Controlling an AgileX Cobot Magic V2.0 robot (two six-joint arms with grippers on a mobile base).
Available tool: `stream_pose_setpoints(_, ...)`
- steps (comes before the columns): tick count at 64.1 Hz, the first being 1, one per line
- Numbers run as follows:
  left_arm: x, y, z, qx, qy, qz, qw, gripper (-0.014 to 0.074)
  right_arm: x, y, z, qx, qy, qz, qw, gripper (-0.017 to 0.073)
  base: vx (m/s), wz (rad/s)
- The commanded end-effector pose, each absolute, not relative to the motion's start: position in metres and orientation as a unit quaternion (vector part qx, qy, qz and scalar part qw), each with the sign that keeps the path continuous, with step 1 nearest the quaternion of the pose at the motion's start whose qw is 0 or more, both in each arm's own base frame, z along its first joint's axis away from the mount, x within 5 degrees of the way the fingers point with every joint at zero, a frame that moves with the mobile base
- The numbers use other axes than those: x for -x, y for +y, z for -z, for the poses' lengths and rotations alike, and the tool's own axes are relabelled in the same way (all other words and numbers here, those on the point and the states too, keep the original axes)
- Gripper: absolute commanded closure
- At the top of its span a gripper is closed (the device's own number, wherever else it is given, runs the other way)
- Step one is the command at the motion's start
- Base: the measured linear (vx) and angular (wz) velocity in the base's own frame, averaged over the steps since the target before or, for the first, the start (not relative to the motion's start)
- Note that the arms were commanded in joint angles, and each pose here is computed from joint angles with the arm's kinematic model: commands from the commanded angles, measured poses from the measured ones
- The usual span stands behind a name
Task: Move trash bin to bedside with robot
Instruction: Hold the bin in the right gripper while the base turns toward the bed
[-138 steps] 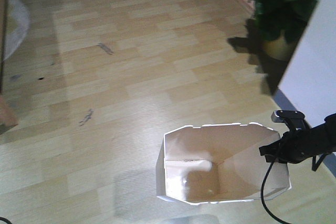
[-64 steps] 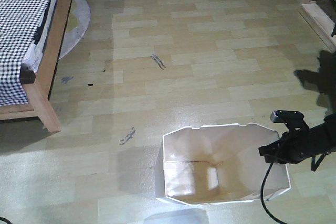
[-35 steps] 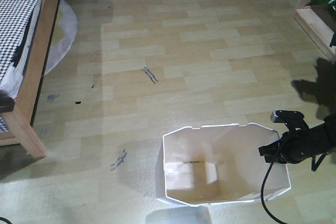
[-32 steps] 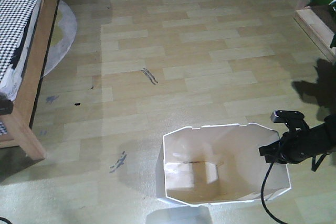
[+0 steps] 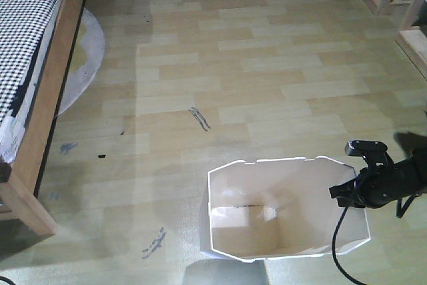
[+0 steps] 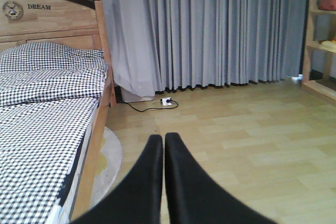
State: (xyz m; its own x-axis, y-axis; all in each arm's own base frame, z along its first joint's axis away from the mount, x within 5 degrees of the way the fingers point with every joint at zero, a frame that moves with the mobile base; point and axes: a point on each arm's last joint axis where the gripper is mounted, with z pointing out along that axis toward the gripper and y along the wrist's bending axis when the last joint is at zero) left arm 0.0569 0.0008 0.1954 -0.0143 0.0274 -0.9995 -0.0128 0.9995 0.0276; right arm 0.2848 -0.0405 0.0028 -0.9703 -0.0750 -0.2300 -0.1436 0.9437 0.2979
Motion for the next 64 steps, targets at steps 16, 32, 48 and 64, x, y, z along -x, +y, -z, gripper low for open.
stream_pose_setpoints(16, -0.0561, 0.0003, -0.1991, 0.000, 0.684, -0.003, 0.729, 0.0600, -0.2961, -0.0290, -0.0310, 0.048, 0.958, -0.239, 0.152, 0.0561, 0.34, 0.11)
stream_pose_setpoints(32, -0.0561, 0.0003, -0.1991, 0.000, 0.684, -0.003, 0.729, 0.0600, -0.2961, -0.0290, -0.0310, 0.048, 0.958, -0.239, 0.152, 0.0561, 0.34, 0.10)
stream_pose_setpoints(48, -0.0561, 0.0003, -0.1991, 0.000, 0.684, -0.003, 0.729, 0.0600, -0.2960, -0.0289, -0.0310, 0.048, 0.958, -0.239, 0.152, 0.0561, 0.35, 0.04)
stream_pose_setpoints(64, -0.0561, 0.0003, -0.1991, 0.000, 0.684, -0.003, 0.729, 0.0600, -0.2960, -0.0289, -0.0310, 0.048, 0.958, -0.239, 0.152, 0.0561, 0.37, 0.03)
